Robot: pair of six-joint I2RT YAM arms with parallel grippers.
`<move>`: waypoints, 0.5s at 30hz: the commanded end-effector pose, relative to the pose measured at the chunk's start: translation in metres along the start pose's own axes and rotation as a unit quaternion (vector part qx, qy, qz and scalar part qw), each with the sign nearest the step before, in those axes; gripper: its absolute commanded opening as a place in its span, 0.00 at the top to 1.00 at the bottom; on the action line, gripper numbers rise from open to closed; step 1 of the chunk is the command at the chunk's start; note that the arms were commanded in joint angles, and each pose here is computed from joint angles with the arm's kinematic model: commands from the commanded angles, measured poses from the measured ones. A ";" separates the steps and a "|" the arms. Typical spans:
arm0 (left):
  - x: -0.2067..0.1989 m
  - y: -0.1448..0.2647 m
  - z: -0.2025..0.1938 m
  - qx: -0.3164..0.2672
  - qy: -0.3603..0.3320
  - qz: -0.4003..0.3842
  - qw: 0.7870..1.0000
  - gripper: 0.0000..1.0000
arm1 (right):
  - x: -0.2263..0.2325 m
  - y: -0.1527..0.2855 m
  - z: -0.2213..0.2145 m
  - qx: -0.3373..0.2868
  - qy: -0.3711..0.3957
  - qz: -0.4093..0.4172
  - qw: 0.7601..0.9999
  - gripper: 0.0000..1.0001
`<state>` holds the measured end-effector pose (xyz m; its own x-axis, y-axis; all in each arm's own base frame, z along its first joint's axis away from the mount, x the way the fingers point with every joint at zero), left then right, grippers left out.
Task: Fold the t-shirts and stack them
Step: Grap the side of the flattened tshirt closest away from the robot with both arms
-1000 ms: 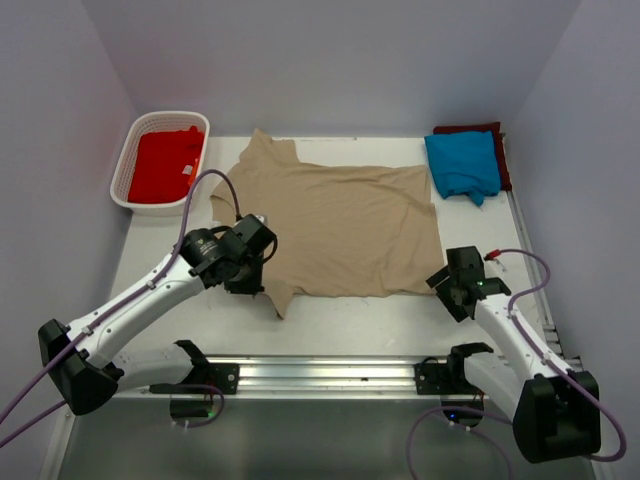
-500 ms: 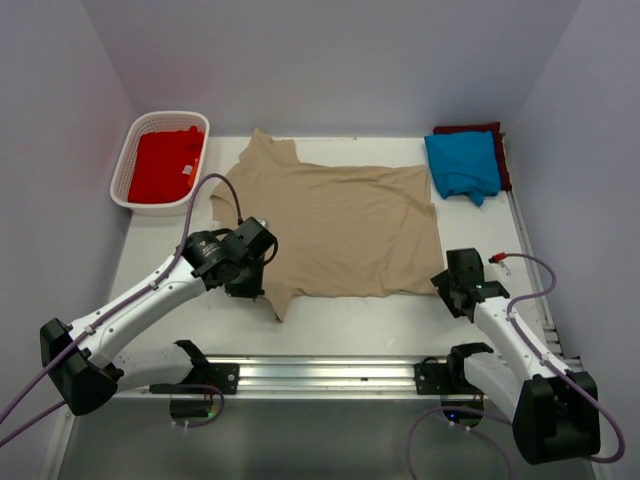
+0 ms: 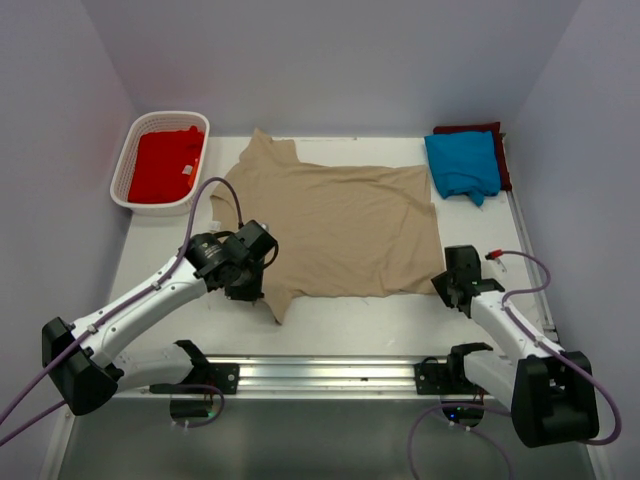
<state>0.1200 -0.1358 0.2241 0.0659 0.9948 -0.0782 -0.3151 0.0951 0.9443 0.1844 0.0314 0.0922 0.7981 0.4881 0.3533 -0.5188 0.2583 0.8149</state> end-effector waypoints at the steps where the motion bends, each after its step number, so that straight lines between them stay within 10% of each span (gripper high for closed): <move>1: -0.003 0.002 0.003 -0.014 0.007 -0.014 1.000 0.95 | -0.005 -0.003 -0.004 0.007 -0.001 -0.005 1.000 0.67; 6: -0.003 0.005 0.005 -0.020 0.011 -0.016 1.000 0.95 | -0.009 0.006 0.000 0.002 0.010 -0.007 1.000 1.00; 15: 0.004 0.014 0.004 -0.056 0.040 -0.014 0.998 1.00 | -0.005 0.048 0.025 -0.039 0.048 0.018 0.998 1.00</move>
<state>0.1182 -0.1333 0.2289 0.0455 0.9944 -0.0957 -0.3436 0.1056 0.9332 0.1634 0.0280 0.1162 0.7591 0.5394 0.3644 -0.5572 0.2489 0.7922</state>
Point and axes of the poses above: each gripper's point midway between its finger pads, its own y axis back along the fingers, its own x axis along the line the jaws close on, z = x × y, the point moved 9 cm from there along y, back along the fingers
